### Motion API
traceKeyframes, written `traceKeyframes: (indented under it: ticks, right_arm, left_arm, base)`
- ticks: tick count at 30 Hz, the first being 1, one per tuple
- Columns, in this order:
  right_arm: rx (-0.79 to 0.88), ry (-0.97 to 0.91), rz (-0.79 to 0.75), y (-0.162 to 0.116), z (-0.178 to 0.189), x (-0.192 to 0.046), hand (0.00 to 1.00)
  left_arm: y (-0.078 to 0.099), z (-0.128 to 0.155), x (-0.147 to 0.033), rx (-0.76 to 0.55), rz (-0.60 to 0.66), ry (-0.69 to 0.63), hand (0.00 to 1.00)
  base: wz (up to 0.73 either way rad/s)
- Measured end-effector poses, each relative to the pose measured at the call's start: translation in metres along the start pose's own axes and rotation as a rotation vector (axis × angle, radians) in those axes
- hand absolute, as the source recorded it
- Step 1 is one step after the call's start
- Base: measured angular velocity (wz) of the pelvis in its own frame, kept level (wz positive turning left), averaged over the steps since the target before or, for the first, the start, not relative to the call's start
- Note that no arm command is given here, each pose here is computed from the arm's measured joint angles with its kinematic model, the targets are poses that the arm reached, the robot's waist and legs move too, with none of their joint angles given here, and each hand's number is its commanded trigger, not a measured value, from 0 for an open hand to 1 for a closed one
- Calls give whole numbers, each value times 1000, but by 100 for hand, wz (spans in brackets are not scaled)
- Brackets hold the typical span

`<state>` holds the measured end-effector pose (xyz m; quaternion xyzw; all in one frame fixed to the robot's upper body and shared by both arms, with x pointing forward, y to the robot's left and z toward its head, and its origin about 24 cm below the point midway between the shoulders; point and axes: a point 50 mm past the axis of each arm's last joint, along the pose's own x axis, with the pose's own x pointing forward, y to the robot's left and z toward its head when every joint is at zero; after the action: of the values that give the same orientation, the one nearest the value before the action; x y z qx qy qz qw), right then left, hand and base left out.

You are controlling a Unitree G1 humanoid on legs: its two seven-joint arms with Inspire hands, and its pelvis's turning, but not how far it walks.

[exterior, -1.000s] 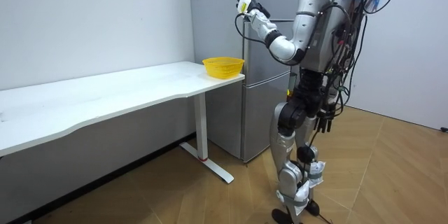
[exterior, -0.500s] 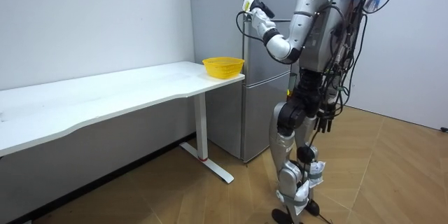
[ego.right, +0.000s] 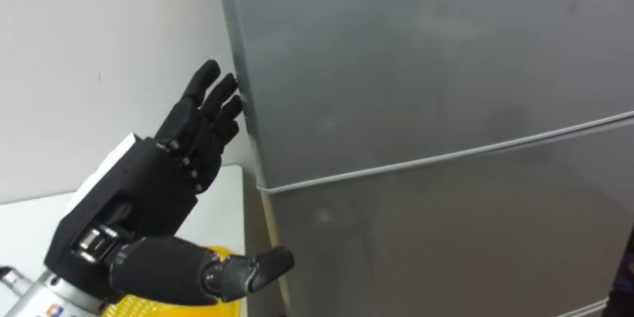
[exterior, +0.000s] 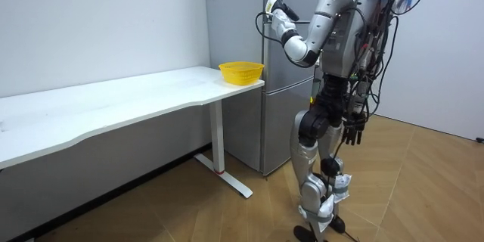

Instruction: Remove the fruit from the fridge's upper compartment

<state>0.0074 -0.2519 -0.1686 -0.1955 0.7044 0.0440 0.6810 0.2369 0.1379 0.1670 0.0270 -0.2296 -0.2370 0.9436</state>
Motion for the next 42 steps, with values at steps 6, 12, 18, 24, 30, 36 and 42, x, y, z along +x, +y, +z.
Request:
traceKeyframes:
  ticks: [6, 12, 18, 24, 30, 36, 42]
  right_arm:
    - [-2, 3, 9, 0, 1, 0, 0]
    - [-17, 16, 6, -1, 0, 0, 0]
    - [-28, 18, 16, 0, 1, 0, 0]
    - [-27, 29, 33, 0, 0, 0, 0]
    - [-27, 36, 43, 1, -2, 0, 0]
    - [-28, 33, 30, -2, 0, 0, 0]
    - [-54, 42, 17, -5, -3, 0, 0]
  left_arm:
    - [0, -2, 1, -3, -4, 8, 0]
    - [0, -3, 1, -5, -2, 15, 0]
    - [2, -10, 1, -13, -3, 41, 0]
    - [6, -15, 4, -18, 1, 75, 100]
    - [11, -15, 3, -12, 27, 82, 74]
    - [17, -13, 1, 1, 70, 79, 0]
    - [13, -14, 2, -4, 46, 84, 0]
  base:
    - [-1]
    - [0]
    - [0]
    - [-3]
    - [0]
    - [2]
    - [6]
